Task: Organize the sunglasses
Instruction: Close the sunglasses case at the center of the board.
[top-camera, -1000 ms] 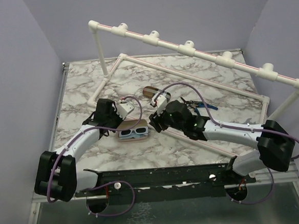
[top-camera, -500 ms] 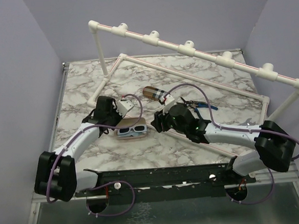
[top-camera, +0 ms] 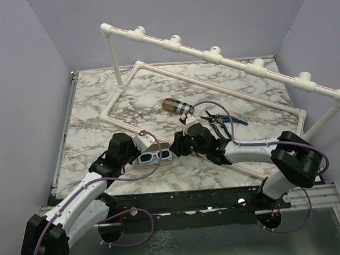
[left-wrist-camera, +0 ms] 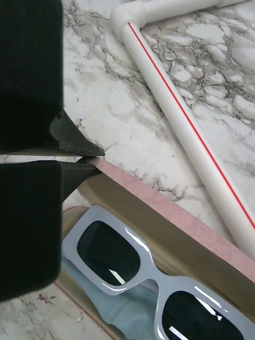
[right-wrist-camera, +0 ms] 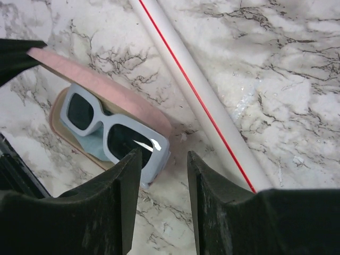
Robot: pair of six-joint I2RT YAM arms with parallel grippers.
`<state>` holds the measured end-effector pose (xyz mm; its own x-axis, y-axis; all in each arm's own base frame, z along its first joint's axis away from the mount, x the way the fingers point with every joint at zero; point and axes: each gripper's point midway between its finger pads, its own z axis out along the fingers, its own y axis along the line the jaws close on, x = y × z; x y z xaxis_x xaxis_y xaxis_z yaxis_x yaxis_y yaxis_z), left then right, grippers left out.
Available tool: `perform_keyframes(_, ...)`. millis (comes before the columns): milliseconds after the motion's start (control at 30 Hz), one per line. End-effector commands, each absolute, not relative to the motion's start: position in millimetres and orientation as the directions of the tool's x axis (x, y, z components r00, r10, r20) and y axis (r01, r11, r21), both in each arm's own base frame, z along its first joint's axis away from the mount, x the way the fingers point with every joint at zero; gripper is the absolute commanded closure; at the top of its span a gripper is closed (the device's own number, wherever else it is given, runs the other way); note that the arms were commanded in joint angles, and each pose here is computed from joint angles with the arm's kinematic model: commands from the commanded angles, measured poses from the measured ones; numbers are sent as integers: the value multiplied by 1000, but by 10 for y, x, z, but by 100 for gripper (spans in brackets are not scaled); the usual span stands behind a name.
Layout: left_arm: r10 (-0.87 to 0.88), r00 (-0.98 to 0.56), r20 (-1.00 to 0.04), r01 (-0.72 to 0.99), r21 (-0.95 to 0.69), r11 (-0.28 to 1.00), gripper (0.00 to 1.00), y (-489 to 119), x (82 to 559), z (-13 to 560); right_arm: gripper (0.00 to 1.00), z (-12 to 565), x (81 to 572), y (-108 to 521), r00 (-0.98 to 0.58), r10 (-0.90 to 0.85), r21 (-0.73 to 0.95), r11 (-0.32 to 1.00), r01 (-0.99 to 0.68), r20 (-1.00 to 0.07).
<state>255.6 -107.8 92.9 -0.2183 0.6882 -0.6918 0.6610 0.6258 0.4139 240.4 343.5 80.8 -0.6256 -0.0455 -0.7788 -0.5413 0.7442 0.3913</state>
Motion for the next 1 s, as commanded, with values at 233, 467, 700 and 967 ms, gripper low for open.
perform_keyframes(233,657,-170,-734,591,458,664,100,-1170,2592,902,59,771,2141,3382,-699,10,458,762,-458,-715)
perform_keyframes(467,635,-152,-757,564,461,685,100,-1208,2641,937,63,614,2192,3411,-710,1,431,795,-426,-704)
perform_keyframes(700,634,-144,-760,590,448,672,100,-1251,2600,894,64,606,2379,3314,-674,0,347,858,-380,-739)
perform_keyframes(967,633,-147,-760,600,440,668,100,-1269,2585,866,64,526,2379,3501,-681,-24,370,826,-426,-732)
